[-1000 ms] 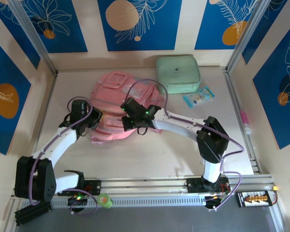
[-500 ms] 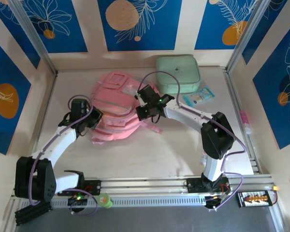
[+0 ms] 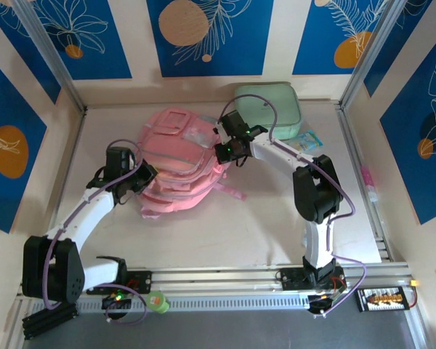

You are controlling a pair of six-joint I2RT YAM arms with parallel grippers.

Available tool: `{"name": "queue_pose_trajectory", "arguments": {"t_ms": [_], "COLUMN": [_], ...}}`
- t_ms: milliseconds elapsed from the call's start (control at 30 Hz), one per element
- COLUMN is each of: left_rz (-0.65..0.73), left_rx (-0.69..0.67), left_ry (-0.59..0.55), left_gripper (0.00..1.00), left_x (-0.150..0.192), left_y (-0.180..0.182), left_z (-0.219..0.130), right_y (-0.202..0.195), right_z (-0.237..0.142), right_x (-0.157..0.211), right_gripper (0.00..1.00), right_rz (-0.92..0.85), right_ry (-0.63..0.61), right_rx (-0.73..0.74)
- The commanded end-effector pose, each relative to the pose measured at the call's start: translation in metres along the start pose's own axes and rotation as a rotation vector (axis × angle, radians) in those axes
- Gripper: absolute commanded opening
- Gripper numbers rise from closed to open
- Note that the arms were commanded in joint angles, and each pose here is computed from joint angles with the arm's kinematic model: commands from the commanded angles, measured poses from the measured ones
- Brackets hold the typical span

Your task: Pack the student bag

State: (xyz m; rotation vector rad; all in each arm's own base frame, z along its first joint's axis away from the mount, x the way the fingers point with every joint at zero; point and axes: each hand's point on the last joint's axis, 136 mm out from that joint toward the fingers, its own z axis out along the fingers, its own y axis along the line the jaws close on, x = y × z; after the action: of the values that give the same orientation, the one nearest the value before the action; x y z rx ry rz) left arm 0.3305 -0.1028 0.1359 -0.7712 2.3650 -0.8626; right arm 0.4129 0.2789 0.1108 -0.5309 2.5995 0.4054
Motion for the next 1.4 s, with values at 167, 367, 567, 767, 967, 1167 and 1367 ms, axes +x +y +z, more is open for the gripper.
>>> {"name": "queue_pose_trajectory", "arguments": {"t_ms": [167, 367, 567, 767, 967, 1167, 1367], "left_rz": [0.073, 0.093, 0.057, 0.04, 0.031, 0.024, 0.015], "left_rx": [0.059, 0.132, 0.129, 0.128, 0.126, 0.13, 0.138], "left_ry": [0.106, 0.173, 0.183, 0.215, 0.205, 0.193, 0.193], "left_gripper": [0.0, 0.0, 0.0, 0.0, 0.0, 0.0, 0.0], "left_x": [0.014, 0.032, 0.045, 0.057, 0.055, 0.052, 0.049], "left_y": [-0.01, -0.02, -0.013, -0.01, -0.011, -0.014, -0.017], "left_z": [0.001, 0.002, 0.004, 0.012, 0.015, 0.016, 0.019], "right_y": [-0.038, -0.014, 0.028, 0.065, 0.08, 0.095, 0.112], "right_z": [-0.011, -0.05, -0.079, -0.061, -0.032, -0.017, -0.018], "right_x": [-0.026, -0.021, -0.015, -0.02, -0.023, -0.009, 0.031], "right_gripper": [0.11, 0.36, 0.64, 0.77, 0.78, 0.78, 0.79], "right_rz": [0.091, 0.142, 0.238, 0.29, 0.278, 0.202, 0.087], "right_ry": [-0.039, -0.101, -0.165, -0.133, -0.083, -0.005, 0.066], "right_rx": [0.141, 0.01, -0.281, -0.479, -0.491, -0.477, -0.501]}}
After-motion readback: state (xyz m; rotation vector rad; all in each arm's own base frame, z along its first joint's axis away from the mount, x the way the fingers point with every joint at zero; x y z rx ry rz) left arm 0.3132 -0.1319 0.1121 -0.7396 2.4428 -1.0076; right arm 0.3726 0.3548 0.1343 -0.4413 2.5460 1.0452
